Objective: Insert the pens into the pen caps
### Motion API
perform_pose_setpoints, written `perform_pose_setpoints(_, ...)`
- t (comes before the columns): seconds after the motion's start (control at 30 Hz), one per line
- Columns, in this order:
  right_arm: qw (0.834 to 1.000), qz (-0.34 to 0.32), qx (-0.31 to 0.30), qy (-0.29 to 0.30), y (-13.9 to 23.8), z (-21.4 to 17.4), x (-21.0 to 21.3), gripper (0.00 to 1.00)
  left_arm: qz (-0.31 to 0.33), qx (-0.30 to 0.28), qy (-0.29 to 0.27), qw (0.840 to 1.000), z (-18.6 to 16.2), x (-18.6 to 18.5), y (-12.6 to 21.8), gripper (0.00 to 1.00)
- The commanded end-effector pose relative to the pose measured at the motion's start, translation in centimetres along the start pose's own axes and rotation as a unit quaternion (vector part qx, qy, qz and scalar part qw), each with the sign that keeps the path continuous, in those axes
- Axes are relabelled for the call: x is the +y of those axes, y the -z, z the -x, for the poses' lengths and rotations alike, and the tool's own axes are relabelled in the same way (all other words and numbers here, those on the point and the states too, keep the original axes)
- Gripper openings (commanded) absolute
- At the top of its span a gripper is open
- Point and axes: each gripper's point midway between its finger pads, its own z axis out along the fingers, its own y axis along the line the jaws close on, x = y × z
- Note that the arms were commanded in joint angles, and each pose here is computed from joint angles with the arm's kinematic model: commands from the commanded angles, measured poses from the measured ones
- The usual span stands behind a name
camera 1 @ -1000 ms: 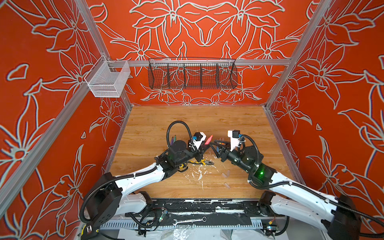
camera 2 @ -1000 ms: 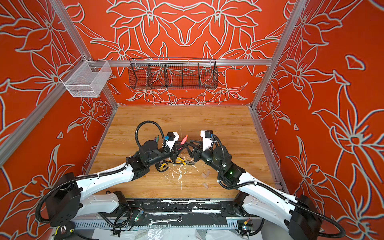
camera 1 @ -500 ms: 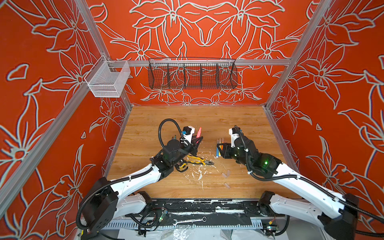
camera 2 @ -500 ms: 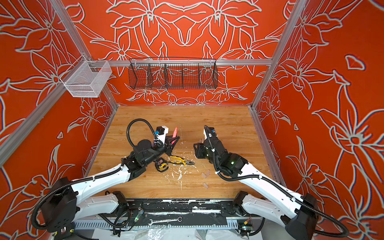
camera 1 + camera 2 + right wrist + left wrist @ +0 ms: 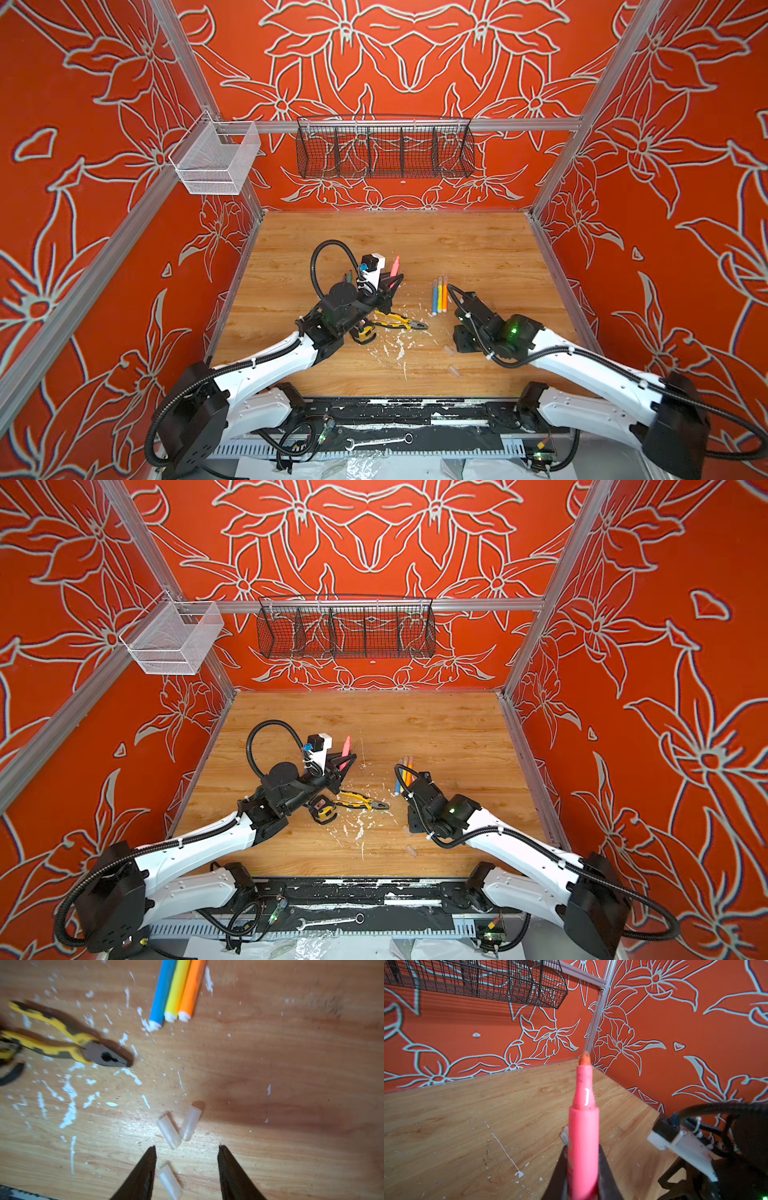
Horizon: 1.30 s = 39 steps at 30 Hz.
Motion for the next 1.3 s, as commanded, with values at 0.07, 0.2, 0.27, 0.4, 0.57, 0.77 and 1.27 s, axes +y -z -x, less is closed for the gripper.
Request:
perform_pose_setpoints(0.07, 0.999, -0.011, 0.034, 0.003, -1.2, -0.6, 0.6, 0.52, -0.010, -0.027, 0.005, 1.000, 1.6, -0.5, 0.6, 0.00)
perform_pose_setpoints(0.2, 0.998, -0.022, 0.058, 0.012, -2.2, -0.8, 0.9, 0.52, -0.015, -0.031, 0.003, 0.999, 1.8, -0.7, 1.0, 0.00)
perform_pose_setpoints(0.27, 0.997, -0.040, 0.066, 0.016, -2.6, -1.0, 0.5, 0.53, -0.011, -0.032, 0.004, 0.999, 1.8, -0.6, 1.1, 0.00)
perform_pose_setpoints(0.4, 0.996, -0.051, 0.075, 0.020, -3.5, -1.2, 0.5, 0.52, -0.010, -0.032, 0.004, 0.999, 1.8, -0.6, 1.1, 0.00)
perform_pose_setpoints(0.57, 0.993, -0.080, 0.082, 0.030, -4.1, -1.1, -0.2, 0.52, -0.012, -0.030, 0.004, 0.999, 1.7, -0.6, 1.0, 0.00)
perform_pose_setpoints(0.77, 0.991, -0.096, 0.086, 0.031, -4.4, -1.3, -0.7, 0.48, -0.010, -0.031, 0.003, 0.999, 1.8, -0.5, 1.1, 0.00)
perform_pose_setpoints(1.27, 0.993, -0.083, 0.081, 0.024, -4.4, -1.5, -0.7, 0.42, 0.011, -0.044, 0.000, 0.999, 2.2, 0.2, 1.8, 0.00)
